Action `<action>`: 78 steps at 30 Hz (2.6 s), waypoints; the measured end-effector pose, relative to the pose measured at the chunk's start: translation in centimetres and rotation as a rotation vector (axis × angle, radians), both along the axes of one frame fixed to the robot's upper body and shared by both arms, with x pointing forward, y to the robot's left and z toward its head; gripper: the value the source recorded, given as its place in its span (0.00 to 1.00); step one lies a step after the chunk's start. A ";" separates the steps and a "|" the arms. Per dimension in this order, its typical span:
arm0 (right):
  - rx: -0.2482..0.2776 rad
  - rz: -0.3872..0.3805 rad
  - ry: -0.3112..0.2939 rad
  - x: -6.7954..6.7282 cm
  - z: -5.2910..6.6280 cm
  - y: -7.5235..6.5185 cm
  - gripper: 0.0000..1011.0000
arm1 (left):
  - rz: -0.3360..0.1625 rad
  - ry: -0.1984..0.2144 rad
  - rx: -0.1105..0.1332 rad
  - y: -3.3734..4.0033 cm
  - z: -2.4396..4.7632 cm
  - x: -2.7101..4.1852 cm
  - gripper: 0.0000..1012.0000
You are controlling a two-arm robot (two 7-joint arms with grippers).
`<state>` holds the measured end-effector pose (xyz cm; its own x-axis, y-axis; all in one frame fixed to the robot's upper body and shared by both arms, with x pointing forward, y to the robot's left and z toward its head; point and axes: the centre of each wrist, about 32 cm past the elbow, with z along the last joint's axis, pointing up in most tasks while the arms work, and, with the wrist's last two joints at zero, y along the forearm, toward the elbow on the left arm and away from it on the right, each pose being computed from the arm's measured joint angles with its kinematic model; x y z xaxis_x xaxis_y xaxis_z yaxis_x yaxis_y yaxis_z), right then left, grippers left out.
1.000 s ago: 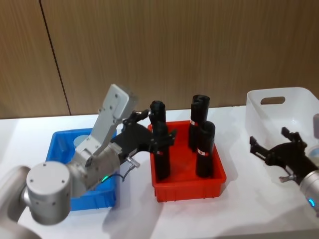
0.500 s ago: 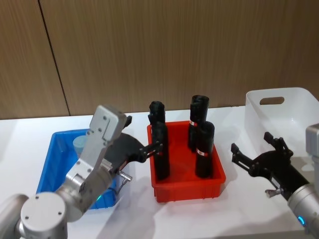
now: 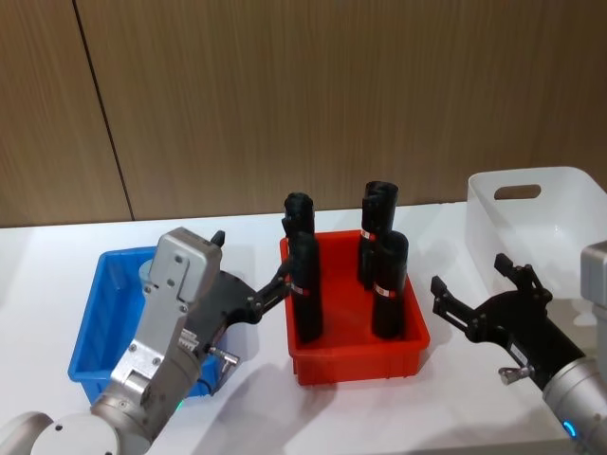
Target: Pick the cotton swabs from the blue box and place them into the white box.
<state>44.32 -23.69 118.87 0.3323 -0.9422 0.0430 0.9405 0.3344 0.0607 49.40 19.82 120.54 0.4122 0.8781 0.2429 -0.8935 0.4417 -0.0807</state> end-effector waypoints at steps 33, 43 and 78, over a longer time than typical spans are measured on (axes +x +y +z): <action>-0.014 0.041 0.026 2.7 -0.7 -1.5 0.99 | 0.008 -0.005 -0.002 0.03 -0.09 -0.20 0.99; -0.014 0.091 0.039 5.6 -1.2 -2.5 0.99 | 0.008 -0.004 -0.002 0.03 -0.10 -0.20 0.99; 0.086 0.357 0.041 15.3 -3.4 -3.1 0.99 | 0.008 -0.004 -0.003 0.02 -0.10 -0.20 0.99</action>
